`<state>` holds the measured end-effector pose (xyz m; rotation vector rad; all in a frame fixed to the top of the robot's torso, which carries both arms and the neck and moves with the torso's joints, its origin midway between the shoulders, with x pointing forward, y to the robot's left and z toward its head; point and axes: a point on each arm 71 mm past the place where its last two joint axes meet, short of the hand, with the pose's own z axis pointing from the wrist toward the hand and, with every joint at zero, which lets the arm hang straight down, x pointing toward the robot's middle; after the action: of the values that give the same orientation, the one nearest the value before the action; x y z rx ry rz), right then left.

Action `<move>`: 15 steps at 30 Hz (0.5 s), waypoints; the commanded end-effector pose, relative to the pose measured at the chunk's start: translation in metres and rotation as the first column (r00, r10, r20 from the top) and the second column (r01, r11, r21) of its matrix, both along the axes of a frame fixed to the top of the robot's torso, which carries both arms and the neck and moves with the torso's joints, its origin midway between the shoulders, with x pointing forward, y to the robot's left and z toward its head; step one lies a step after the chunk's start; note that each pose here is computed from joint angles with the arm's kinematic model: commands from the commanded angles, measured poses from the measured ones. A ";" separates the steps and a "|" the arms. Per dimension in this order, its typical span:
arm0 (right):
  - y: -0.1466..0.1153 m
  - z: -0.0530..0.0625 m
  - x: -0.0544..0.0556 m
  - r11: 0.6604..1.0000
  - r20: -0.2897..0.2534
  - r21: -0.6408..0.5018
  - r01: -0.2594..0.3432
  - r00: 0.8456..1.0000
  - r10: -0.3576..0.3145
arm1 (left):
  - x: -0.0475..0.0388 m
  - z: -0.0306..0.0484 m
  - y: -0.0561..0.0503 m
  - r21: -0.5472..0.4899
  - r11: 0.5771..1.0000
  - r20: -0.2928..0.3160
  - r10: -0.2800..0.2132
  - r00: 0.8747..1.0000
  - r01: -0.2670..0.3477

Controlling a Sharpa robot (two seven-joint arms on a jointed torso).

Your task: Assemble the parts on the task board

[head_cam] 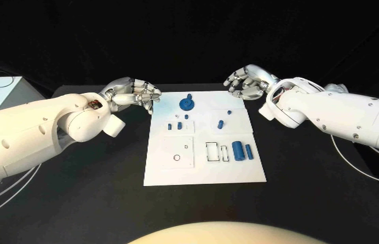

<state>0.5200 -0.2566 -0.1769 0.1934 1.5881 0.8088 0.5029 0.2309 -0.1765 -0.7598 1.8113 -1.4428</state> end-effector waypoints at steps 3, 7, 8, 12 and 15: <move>0.004 -0.001 -0.003 0.995 0.045 -0.083 -0.048 0.998 0.052 | -0.0006 0.0087 0.002 -0.075 0.995 0.119 0.074 0.990 -0.065; 0.008 -0.001 -0.005 0.996 0.069 -0.076 -0.053 0.996 0.058 | 0.0017 0.0099 -0.004 0.079 0.996 0.273 0.018 0.962 -0.041; 0.009 0.000 -0.005 0.996 0.076 -0.073 -0.053 0.995 0.059 | 0.0025 0.0100 -0.007 0.124 0.992 0.311 -0.007 0.950 -0.033; 0.012 0.001 -0.006 0.996 0.094 -0.063 -0.057 0.994 0.063 | 0.0064 0.0100 -0.020 0.276 0.961 0.435 -0.104 0.894 -0.022; 0.014 0.001 -0.006 0.997 0.100 -0.056 -0.058 0.993 0.064 | 0.0106 0.0091 -0.031 0.368 0.929 0.500 -0.171 0.849 -0.029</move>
<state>0.5145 -0.2442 -0.1786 0.0906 1.5637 0.8052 0.5140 0.2060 -0.1713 -0.3638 1.6690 -1.2838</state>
